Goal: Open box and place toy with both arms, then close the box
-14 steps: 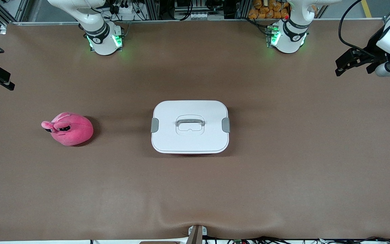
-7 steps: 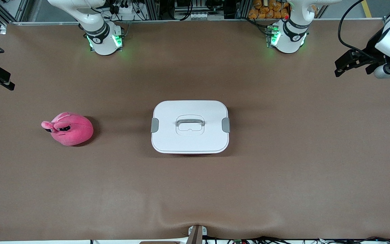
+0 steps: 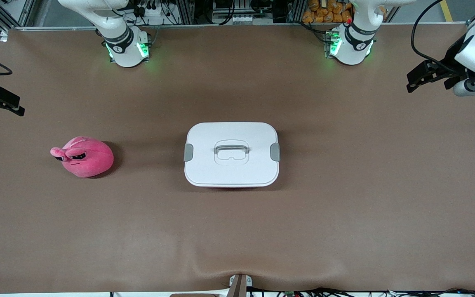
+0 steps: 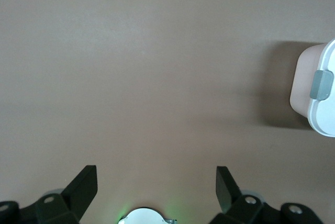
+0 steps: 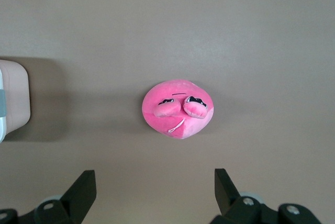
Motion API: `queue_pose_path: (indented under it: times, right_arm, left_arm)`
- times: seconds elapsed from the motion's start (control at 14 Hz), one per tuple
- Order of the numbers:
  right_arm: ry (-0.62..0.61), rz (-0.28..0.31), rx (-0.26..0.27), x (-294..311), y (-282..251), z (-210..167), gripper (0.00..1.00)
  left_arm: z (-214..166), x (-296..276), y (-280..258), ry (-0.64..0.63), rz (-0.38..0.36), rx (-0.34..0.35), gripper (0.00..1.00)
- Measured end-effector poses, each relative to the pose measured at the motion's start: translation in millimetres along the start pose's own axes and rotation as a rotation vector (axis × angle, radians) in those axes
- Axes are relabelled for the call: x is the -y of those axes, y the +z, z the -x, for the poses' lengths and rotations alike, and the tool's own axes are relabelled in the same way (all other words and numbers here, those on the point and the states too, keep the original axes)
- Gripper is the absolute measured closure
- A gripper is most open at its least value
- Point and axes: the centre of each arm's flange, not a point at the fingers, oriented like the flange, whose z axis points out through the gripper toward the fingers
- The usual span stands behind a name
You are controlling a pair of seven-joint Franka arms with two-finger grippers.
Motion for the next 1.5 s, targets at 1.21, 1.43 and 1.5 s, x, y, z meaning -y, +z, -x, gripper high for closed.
queue_pose_path:
  times: [1.21,1.43,1.5]
  right_arm:
    - [0.003,-0.004,0.132,-4,86,-47,0.00]
    - [0.005,-0.007,0.182,-6,117,-58,0.00]
    - [0.001,-0.008,0.206,-4,134,-64,0.00]
  left_arm:
    - [-8,-69,32,-0.293,0.019,0.059,0.00]
    - [-8,-88,36,-0.349,0.019,0.054,0.00]
    - [-7,-97,36,-0.371,0.021,0.049,0.00]
